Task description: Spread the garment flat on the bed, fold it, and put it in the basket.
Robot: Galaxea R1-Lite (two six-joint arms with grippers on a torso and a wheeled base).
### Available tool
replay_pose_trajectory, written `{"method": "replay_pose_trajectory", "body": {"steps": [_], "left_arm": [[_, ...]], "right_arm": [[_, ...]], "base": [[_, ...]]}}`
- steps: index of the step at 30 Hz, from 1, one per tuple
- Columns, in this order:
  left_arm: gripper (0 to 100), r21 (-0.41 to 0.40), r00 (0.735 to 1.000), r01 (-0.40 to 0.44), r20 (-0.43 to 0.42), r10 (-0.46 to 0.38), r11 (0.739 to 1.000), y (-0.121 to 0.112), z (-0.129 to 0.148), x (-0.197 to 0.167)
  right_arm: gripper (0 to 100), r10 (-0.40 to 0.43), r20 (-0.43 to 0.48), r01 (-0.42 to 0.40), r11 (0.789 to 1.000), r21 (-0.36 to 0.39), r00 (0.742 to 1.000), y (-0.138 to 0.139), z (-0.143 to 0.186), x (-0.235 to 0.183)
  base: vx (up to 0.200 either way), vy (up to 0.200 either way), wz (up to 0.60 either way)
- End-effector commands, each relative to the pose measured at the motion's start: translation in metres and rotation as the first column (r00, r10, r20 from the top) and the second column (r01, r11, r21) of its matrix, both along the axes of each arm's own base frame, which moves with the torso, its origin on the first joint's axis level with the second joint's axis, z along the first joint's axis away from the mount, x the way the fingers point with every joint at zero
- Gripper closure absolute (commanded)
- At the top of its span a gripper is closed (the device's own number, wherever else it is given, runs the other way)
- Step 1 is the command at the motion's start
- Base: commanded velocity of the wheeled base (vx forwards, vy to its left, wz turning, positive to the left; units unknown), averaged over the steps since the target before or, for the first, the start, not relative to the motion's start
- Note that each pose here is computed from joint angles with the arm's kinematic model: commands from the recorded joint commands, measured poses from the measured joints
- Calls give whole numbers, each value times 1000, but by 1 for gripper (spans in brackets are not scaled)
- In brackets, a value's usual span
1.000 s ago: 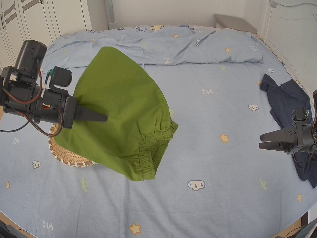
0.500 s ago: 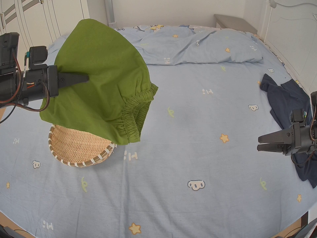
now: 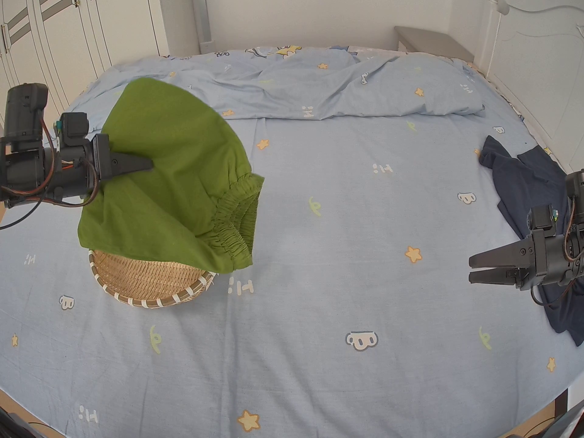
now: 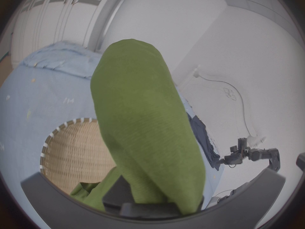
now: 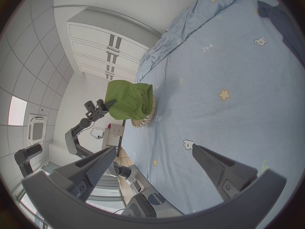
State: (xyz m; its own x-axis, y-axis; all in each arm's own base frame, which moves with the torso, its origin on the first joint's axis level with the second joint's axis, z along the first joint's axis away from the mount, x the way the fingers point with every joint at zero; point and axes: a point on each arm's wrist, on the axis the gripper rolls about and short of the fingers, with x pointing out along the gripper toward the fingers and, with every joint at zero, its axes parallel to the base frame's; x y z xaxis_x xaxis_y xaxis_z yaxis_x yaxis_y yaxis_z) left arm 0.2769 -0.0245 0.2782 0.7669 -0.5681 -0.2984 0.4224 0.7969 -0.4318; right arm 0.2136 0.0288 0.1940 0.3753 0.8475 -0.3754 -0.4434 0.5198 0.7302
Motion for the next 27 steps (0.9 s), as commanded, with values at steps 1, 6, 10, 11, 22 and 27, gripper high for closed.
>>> {"method": "replay_pose_trajectory", "body": {"steps": [1,6,10,11,22,27], "left_arm": [[100,-7,980,-88,-180,85,996,23,-51,42],[100,-8,964,-141,-230,135,990,41,-68,59],[100,-16,941,-200,-281,188,980,60,-85,77],[100,-17,937,-215,-284,202,976,66,-87,80],[100,-16,911,-294,-308,275,956,99,-102,100],[100,-14,908,-292,-319,273,956,97,-104,99]], "right_arm": [[0,2,-8,-2,1000,0,1000,0,-2,1],[0,19,-12,-19,1000,0,1000,4,-3,-1],[0,20,-13,-20,1000,0,1000,4,-3,-1],[0,20,-15,-20,1000,-1,1000,4,-3,-1],[0,29,-12,-29,1000,1,1000,6,-3,-2],[0,29,-13,-29,1000,1,999,6,-3,-1]], "base": [[0,0,0],[0,0,0],[0,0,0],[0,0,0],[0,0,0],[0,0,0]]}}
